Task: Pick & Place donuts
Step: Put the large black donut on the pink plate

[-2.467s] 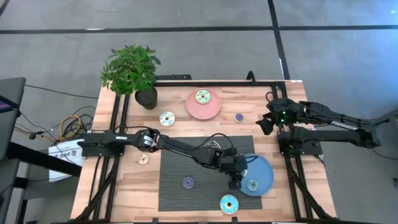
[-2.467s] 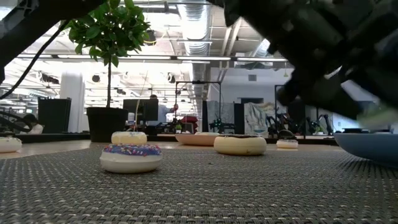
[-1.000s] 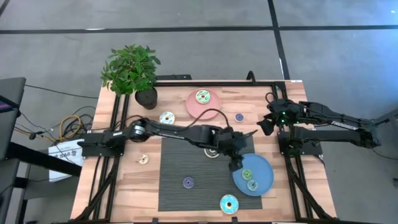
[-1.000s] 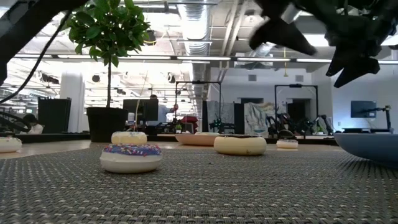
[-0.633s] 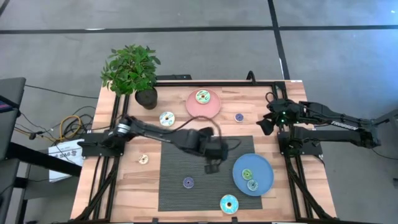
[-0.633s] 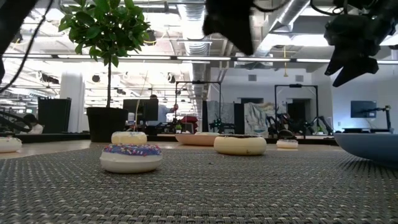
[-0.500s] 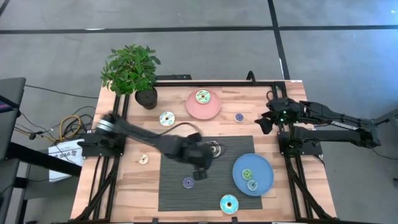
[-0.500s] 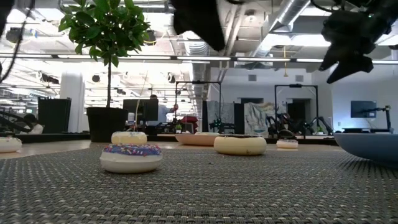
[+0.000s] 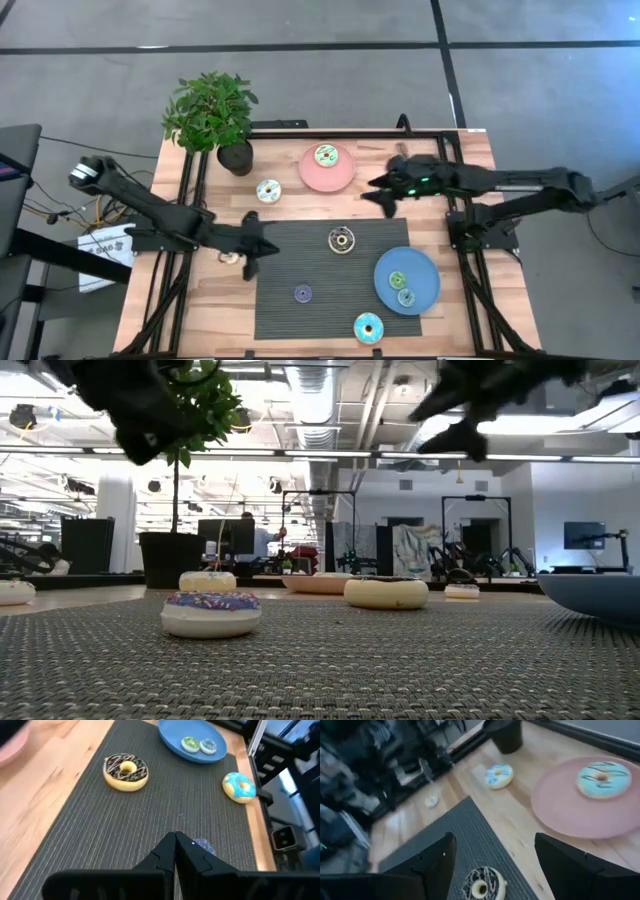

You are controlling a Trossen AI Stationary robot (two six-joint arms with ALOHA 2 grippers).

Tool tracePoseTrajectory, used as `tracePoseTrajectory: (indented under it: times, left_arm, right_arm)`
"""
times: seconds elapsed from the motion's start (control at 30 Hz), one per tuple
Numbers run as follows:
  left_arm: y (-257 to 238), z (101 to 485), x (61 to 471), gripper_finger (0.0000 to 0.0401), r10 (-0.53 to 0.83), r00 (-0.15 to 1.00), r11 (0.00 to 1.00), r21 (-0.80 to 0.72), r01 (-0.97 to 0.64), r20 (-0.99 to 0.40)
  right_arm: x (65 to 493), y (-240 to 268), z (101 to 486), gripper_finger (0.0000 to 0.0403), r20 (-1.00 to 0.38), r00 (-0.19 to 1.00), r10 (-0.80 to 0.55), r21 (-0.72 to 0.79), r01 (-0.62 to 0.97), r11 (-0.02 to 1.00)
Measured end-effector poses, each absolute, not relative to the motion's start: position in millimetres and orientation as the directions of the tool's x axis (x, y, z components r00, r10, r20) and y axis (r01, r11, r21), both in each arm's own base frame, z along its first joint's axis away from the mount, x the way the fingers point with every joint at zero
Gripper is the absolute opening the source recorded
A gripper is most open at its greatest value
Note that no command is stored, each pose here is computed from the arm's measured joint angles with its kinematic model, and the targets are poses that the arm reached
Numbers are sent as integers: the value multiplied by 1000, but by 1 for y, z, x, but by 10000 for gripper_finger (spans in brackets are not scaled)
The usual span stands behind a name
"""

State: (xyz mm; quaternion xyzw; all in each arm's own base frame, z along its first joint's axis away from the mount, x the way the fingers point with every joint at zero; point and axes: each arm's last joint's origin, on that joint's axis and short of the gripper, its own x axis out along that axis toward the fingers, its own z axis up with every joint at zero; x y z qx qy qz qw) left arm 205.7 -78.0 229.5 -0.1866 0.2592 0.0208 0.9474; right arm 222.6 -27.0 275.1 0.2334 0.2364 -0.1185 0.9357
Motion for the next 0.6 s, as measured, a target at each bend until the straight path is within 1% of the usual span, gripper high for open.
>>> tracePoseTrajectory:
  times: [0.07,0.17,0.3,0.4,0.5,0.6]
  left_arm:
    - [-71,227,194,0,-48,875,926,-349,-141,-481]
    - [-62,223,180,0,-34,884,949,-293,-118,-466]
    - [-52,218,168,0,-11,890,974,-207,-94,-457]
    - [-45,215,160,0,10,892,988,-136,-80,-453]
    - [-38,215,154,0,32,902,994,-80,-73,-430]
    - [-32,212,148,0,42,908,997,-44,-66,-417]
  right_arm:
    - [242,-23,269,260,-591,798,-119,305,358,882]
    - [269,-17,267,260,-707,696,-121,222,382,897]
    - [294,-12,253,260,-858,503,-100,145,426,893]
    - [310,-6,243,260,-906,414,-84,132,465,876]
    - [323,0,228,260,-932,358,-55,135,486,864]
    - [336,6,216,260,-944,331,-15,160,493,855]
